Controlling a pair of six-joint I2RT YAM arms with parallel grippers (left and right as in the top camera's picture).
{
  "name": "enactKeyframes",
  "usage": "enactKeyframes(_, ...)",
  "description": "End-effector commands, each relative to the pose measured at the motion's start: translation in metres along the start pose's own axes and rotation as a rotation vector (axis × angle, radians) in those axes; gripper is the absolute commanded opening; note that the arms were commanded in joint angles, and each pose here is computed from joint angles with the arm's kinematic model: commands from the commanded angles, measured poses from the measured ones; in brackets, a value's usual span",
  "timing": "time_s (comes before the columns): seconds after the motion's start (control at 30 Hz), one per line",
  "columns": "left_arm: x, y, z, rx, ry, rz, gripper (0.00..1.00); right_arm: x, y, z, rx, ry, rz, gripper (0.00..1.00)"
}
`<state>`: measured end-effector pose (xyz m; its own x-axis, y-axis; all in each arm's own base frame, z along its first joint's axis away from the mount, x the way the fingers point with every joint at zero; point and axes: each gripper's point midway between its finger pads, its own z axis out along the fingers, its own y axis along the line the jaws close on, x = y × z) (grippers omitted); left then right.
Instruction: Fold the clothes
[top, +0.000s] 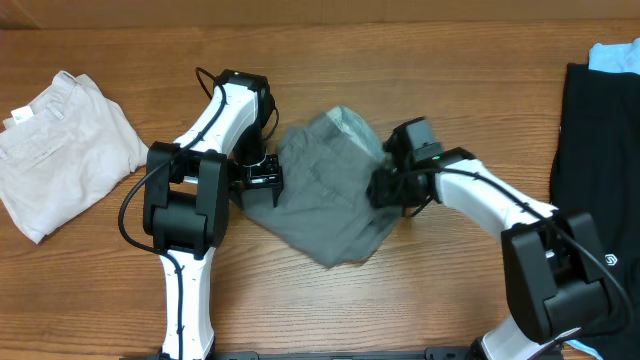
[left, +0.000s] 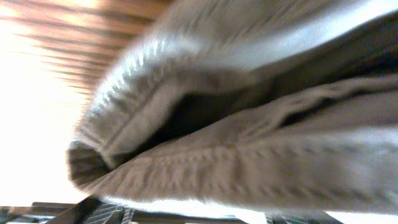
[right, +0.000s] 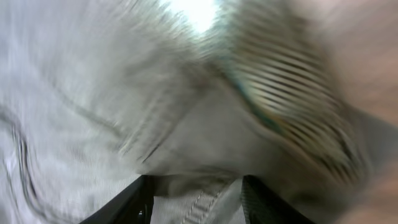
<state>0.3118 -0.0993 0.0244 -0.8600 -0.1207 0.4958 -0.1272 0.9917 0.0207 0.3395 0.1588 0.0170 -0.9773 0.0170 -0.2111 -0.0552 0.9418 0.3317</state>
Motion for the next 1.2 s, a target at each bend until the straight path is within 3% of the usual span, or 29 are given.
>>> enactKeyframes(0.0, 0.008, -0.019, 0.000, 0.100, 0.034, 0.048, 0.67, -0.035, -0.036, -0.014, 0.107, -0.110, 0.046, 0.50)
enactKeyframes(0.1, 0.010, -0.022, -0.014, 0.113, -0.018, 0.072, 0.67, -0.047, -0.035, -0.036, 0.099, -0.103, 0.071, 0.54)
enactKeyframes(0.23, 0.005, -0.031, -0.054, 0.171, -0.212, 0.119, 0.68, -0.062, -0.023, -0.075, 0.102, -0.119, 0.070, 0.56)
enactKeyframes(0.33, -0.012, -0.041, -0.095, 0.237, -0.428, 0.160, 0.81, -0.070, -0.012, -0.105, 0.090, -0.154, 0.067, 0.56)
enactKeyframes(0.37, -0.022, -0.045, -0.111, 0.259, -0.516, 0.181, 0.98, -0.071, -0.008, -0.117, 0.084, -0.174, 0.065, 0.57)
enactKeyframes(0.5, -0.051, -0.058, -0.133, 0.259, -0.687, 0.346, 1.00, -0.067, -0.002, -0.138, 0.075, -0.202, 0.058, 0.59)
enactKeyframes(0.63, -0.076, -0.064, -0.110, 0.245, -0.665, 0.420, 1.00, -0.060, -0.003, -0.141, 0.081, -0.183, 0.062, 0.61)
enactKeyframes(0.8, -0.082, -0.091, -0.065, 0.373, -0.532, 0.570, 1.00, -0.060, -0.003, -0.141, 0.081, -0.183, 0.063, 0.62)
enactKeyframes(1.03, -0.101, -0.084, -0.011, 0.334, -0.420, 0.529, 1.00, -0.058, -0.004, -0.140, 0.084, -0.173, 0.065, 0.63)
enactKeyframes(1.07, -0.101, -0.085, -0.005, 0.342, -0.401, 0.519, 0.96, -0.058, -0.004, -0.140, 0.084, -0.173, 0.065, 0.62)
enactKeyframes(1.1, -0.101, -0.086, -0.002, 0.345, -0.389, 0.512, 0.86, -0.058, -0.004, -0.140, 0.084, -0.174, 0.065, 0.62)
enactKeyframes(1.13, -0.101, -0.087, 0.000, 0.347, -0.383, 0.514, 0.66, -0.058, -0.004, -0.140, 0.084, -0.174, 0.065, 0.62)
enactKeyframes(1.17, -0.101, -0.087, 0.000, 0.346, -0.384, 0.515, 0.53, -0.058, -0.004, -0.140, 0.084, -0.173, 0.065, 0.62)
